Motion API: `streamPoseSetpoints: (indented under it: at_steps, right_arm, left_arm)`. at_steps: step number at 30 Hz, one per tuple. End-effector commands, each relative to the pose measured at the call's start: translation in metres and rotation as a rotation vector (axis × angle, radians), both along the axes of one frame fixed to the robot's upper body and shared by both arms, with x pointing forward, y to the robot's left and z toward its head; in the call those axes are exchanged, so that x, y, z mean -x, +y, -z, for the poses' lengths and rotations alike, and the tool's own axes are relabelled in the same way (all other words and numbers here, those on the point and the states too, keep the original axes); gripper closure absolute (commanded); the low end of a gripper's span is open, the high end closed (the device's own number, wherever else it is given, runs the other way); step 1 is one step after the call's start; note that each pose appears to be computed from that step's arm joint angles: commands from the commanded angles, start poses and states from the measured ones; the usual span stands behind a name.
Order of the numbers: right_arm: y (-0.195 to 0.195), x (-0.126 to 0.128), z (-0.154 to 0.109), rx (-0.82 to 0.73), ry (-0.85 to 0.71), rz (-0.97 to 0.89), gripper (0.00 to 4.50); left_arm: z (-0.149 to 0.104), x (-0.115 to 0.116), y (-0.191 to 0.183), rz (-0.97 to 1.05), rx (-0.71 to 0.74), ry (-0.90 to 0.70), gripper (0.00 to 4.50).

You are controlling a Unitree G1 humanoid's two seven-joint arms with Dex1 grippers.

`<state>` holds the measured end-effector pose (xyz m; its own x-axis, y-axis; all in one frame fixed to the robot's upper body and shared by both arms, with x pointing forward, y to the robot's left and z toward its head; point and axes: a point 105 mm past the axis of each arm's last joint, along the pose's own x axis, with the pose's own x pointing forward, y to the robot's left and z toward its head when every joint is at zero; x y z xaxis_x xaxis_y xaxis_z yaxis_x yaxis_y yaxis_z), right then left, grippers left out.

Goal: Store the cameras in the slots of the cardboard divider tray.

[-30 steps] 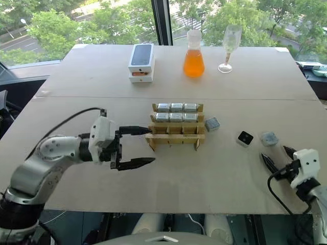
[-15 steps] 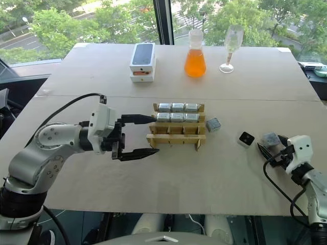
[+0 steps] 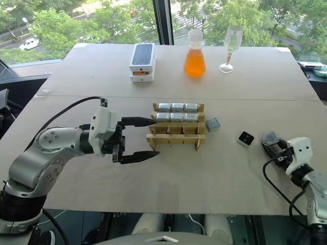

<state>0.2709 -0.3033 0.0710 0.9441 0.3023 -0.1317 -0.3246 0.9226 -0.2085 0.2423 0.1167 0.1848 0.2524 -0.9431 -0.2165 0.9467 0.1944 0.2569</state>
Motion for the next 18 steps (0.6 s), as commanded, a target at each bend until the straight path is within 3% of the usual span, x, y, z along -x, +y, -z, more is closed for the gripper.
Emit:
streamPoseSetpoints:
  at_steps: [1,5,8,13,18]
  right_arm:
    - [0.013,-0.009,-0.03,0.154,-0.116,-0.094,2.62]
    - [0.04,-0.022,-0.058,0.28,-0.251,-0.199,2.62]
    - [0.082,-0.028,-0.08,0.415,-0.359,-0.372,2.62]
    - [0.152,-0.028,-0.097,0.62,-0.519,-0.669,2.62]
    - [0.195,-0.029,-0.11,0.688,-0.634,-0.835,2.62]
  left_arm:
    - [-0.003,-0.002,0.007,-0.024,0.0,-0.025,0.0]
    - [0.001,-0.009,0.017,-0.077,-0.001,-0.022,0.0]
    - [-0.002,-0.012,0.022,-0.107,0.015,-0.023,0.0]
    - [-0.002,-0.014,0.031,-0.15,0.005,-0.032,0.0]
    - [-0.001,-0.015,0.033,-0.179,0.029,-0.025,0.0]
